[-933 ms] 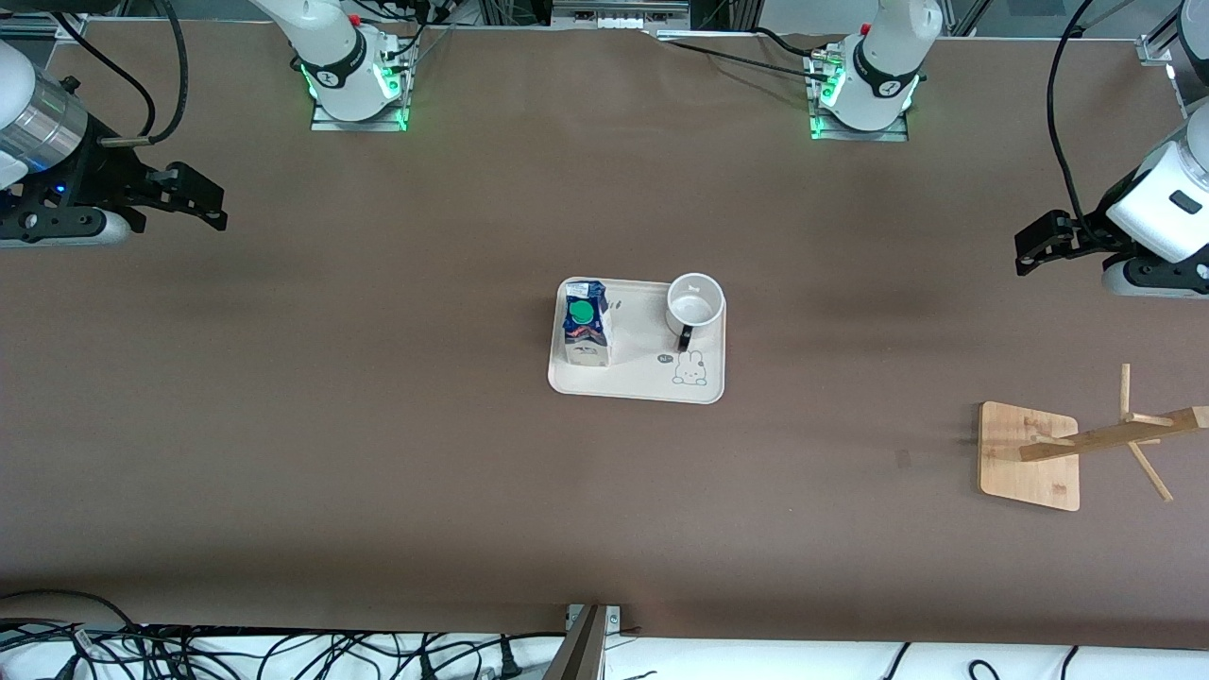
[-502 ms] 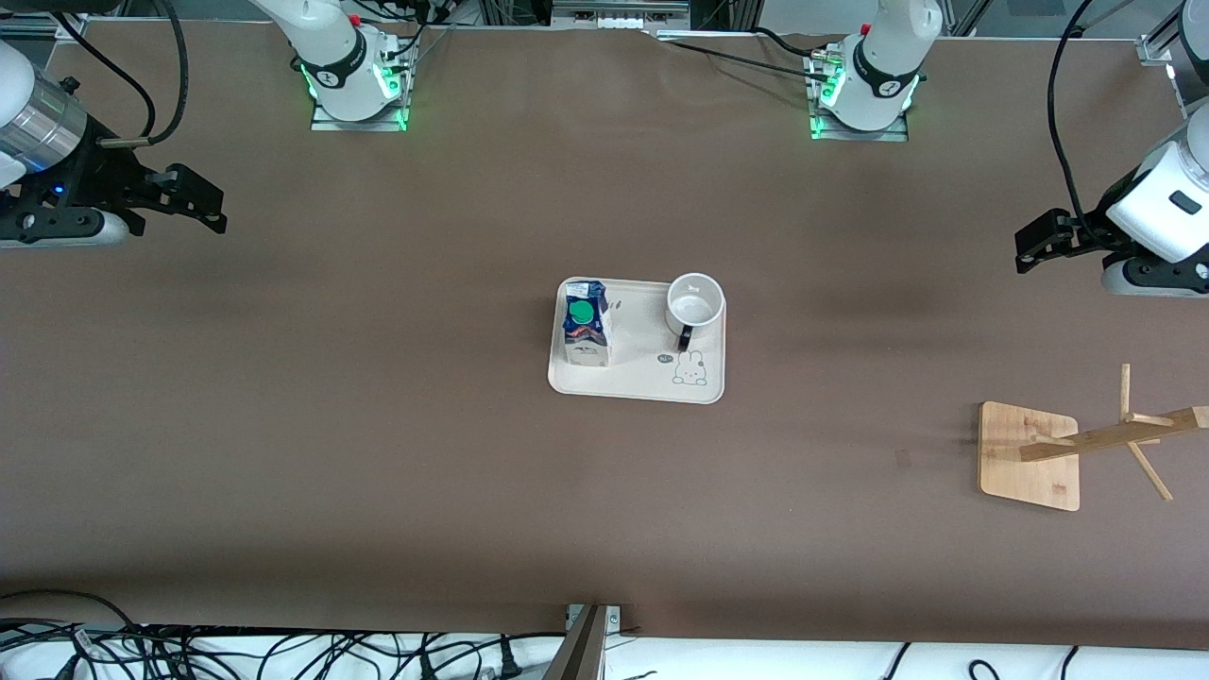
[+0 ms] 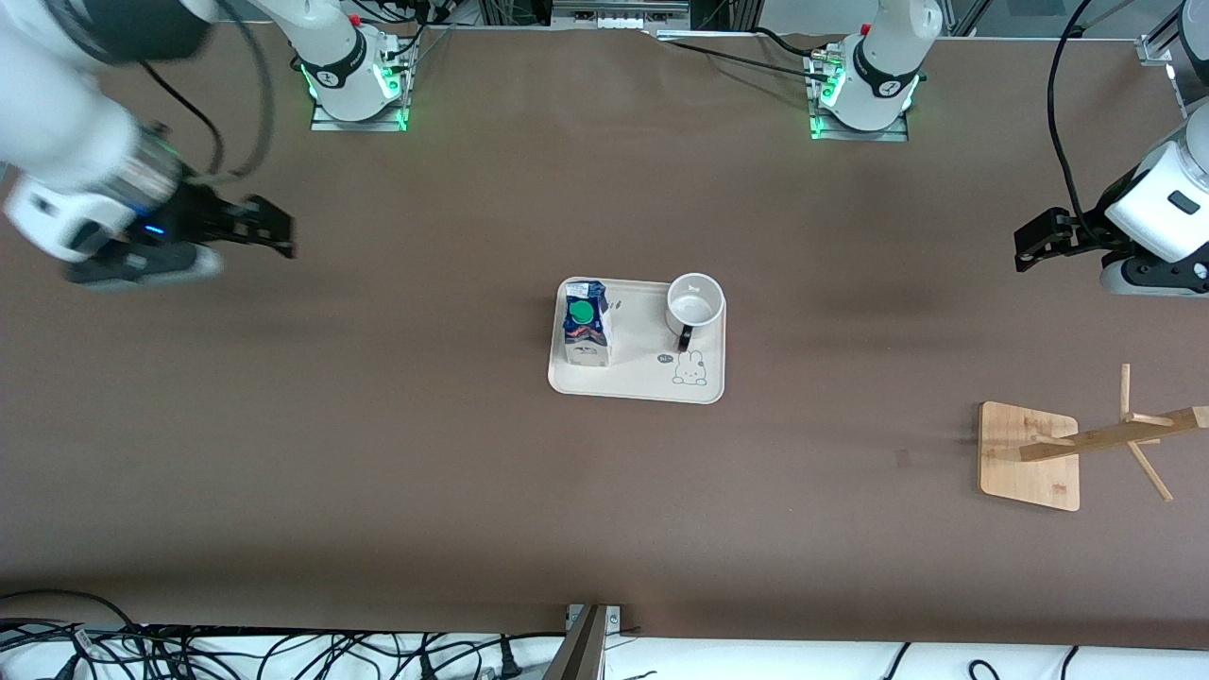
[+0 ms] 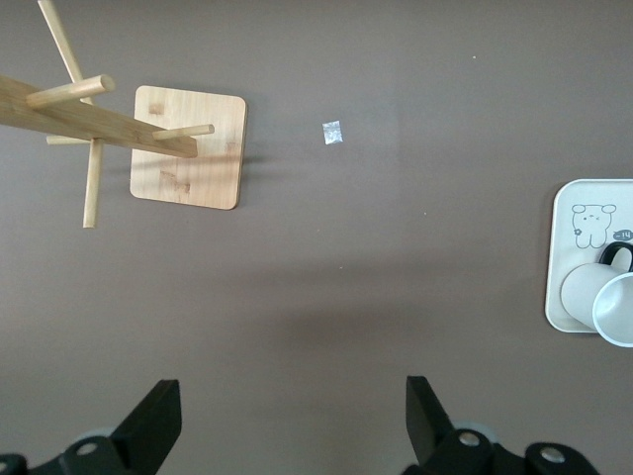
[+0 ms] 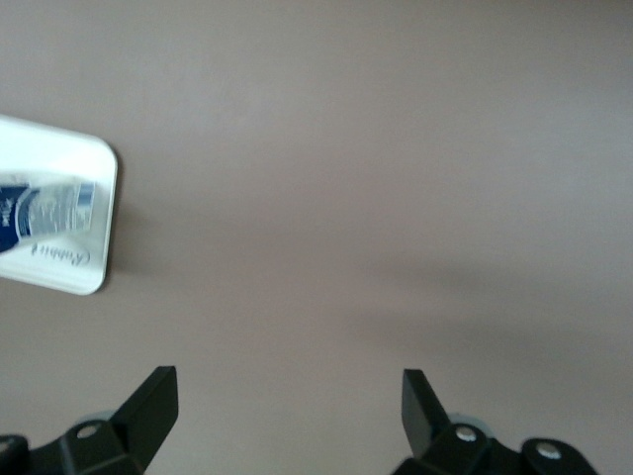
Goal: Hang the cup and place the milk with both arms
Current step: 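Reach the right gripper toward the blue milk carton on the tray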
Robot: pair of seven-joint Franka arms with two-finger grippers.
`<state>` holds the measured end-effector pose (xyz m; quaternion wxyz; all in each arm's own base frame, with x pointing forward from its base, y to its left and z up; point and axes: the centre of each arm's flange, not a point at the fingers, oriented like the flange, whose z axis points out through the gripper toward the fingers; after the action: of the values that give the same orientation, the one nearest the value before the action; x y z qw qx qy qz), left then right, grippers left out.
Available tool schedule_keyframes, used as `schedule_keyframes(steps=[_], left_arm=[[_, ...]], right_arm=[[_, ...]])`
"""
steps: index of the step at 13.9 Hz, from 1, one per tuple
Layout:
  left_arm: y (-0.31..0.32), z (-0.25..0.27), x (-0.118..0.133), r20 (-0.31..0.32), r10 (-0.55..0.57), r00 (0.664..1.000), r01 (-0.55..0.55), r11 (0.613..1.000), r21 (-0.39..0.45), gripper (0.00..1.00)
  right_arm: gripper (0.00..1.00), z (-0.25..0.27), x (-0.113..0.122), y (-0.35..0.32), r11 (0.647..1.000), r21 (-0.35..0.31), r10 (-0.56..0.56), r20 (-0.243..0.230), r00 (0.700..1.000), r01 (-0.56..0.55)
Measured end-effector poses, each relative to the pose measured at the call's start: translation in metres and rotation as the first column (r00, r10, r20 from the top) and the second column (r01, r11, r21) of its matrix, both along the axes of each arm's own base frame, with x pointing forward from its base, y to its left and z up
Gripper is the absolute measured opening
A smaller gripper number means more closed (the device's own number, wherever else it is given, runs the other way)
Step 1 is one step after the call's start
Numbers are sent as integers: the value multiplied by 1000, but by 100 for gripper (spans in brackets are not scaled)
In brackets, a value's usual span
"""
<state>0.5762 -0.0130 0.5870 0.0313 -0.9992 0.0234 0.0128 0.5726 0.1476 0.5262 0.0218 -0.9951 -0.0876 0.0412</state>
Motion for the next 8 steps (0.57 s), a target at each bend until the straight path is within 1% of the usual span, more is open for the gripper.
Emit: schedule_keyframes(steps=[1, 2, 5, 8], left_arm=[[0, 0, 0, 0, 0, 1000, 0, 1000, 0, 100], [0, 0, 0, 0, 0, 1000, 0, 1000, 0, 100], [0, 0, 0, -1, 0, 1000, 0, 1000, 0, 100], [0, 0, 0, -1, 0, 1000, 0, 1000, 0, 100]], right_arm=[[100, -17, 1, 23, 1000, 7, 20, -23, 1000, -19], [100, -30, 1, 49, 1000, 11, 17, -30, 999, -17], [100, -45, 5, 127, 998, 18, -66, -4, 998, 66], [100, -68, 10, 203, 985, 36, -170, -13, 985, 170]])
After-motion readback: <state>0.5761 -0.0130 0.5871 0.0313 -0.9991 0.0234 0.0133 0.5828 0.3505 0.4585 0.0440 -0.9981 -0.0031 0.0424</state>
